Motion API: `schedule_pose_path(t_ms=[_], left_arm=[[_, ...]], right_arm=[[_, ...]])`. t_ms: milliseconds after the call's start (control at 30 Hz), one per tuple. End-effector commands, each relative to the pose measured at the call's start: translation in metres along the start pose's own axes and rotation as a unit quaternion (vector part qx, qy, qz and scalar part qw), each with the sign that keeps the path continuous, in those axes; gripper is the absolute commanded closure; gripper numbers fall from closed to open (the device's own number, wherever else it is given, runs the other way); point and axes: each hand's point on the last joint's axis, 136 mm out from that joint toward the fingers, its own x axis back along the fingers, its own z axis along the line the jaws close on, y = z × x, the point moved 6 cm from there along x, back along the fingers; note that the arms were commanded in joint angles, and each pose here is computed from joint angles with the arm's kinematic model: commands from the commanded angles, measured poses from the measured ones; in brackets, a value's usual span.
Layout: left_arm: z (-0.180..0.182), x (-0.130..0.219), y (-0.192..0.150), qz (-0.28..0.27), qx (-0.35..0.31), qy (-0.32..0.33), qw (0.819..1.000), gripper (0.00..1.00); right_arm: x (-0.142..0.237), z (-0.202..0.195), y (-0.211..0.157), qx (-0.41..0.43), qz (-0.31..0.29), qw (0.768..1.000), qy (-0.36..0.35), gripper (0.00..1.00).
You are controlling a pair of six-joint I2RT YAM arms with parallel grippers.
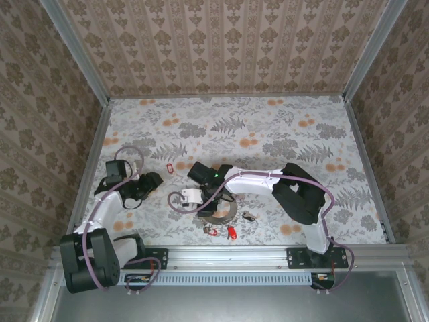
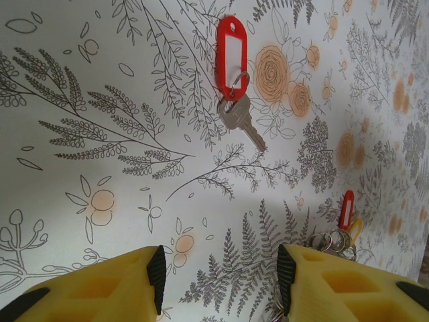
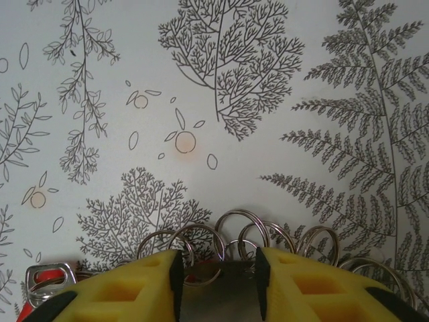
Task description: Put the keys on the keyring
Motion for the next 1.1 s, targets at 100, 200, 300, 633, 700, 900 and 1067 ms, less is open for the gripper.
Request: schedule_pose_path(t_ms=[100,200,300,633,700,900,1067], left_arm=[[0.005,-0.002,-0.005,0.012,0.021,-0.004,1.000,0.50],[0.005,-0.002,-0.005,0.013,0.022,-0.003,1.000,0.50],[0.006,-0.003,-0.005,0.014,0.025,-0.002,1.000,0.50],[0.008,-0.004,-0.005,0.017,0.030,0.000,0.999,0.51],[0.008,-0.005,-0.004,0.018,0.030,0.001,0.999,0.50],[0.006,-0.005,-0.004,0.024,0.031,-0.012,0.999,0.51],[0.005,-0.005,-0.005,0.027,0.032,-0.014,0.999,0.51]], right_arm=[[0.001,-0.008,0.005,-0.003,-0.001,1.000,-0.024,0.62],[-0.001,-0.010,0.002,-0.008,0.006,0.999,-0.037,0.61],[-0.007,-0.010,-0.002,-0.008,0.027,0.999,-0.037,0.61],[-0.019,0.005,-0.013,-0.008,0.067,0.998,0.002,0.63],[-0.021,0.004,-0.014,0.000,0.077,0.997,-0.005,0.65],[-0.018,0.002,-0.006,0.006,0.067,0.998,-0.018,0.78],[-0.009,0.004,-0.002,0.019,0.050,0.998,-0.015,0.87]])
